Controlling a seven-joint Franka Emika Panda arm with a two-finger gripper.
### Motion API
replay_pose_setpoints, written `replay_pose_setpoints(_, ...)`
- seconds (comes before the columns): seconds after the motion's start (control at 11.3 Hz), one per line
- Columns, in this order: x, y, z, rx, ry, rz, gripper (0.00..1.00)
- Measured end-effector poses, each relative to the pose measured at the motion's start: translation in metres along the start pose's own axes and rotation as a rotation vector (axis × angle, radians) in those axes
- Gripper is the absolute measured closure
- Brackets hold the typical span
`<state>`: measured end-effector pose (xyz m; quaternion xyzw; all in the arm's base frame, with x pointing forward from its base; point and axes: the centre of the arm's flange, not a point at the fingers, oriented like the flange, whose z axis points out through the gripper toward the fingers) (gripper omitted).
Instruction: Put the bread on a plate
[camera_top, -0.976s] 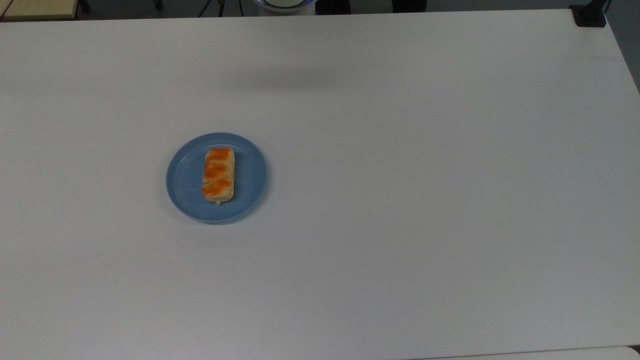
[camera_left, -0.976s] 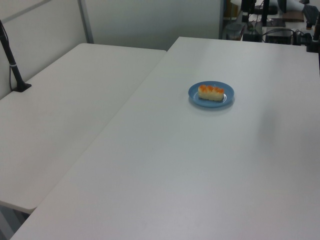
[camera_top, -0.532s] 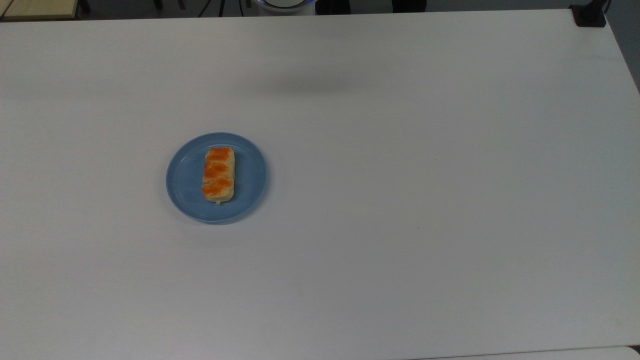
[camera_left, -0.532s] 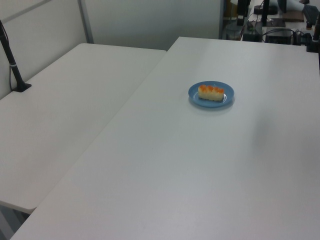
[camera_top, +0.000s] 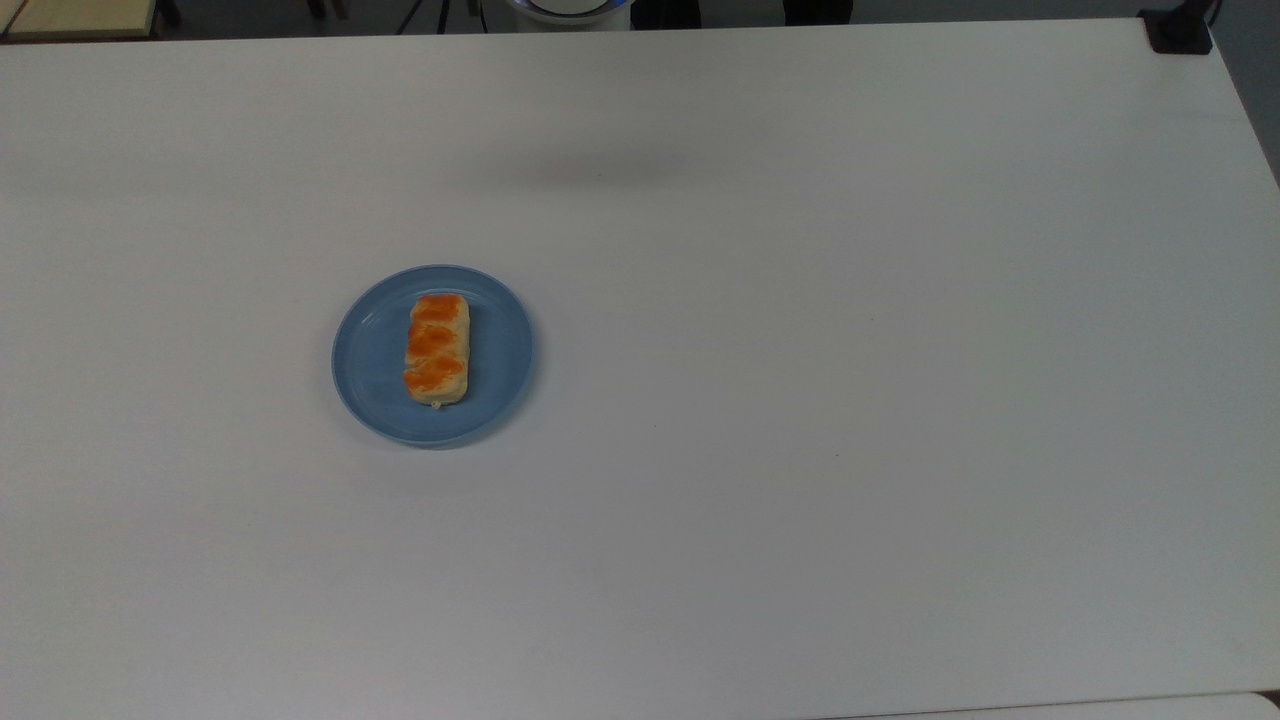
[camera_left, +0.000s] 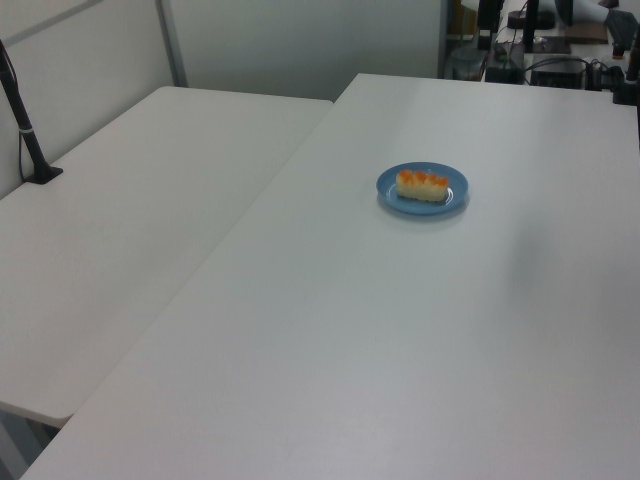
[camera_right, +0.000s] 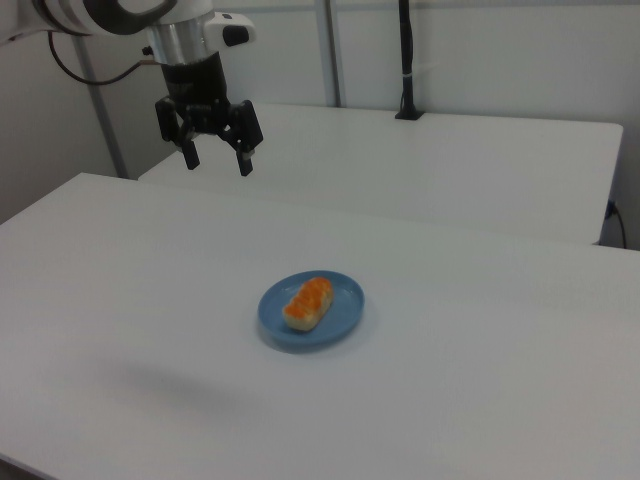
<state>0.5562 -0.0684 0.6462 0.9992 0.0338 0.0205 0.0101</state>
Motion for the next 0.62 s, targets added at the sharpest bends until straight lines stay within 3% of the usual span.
replay_pose_setpoints(0.62,-0.0002,0.0013,0.0003,0.006,0.000,0.045,0.00)
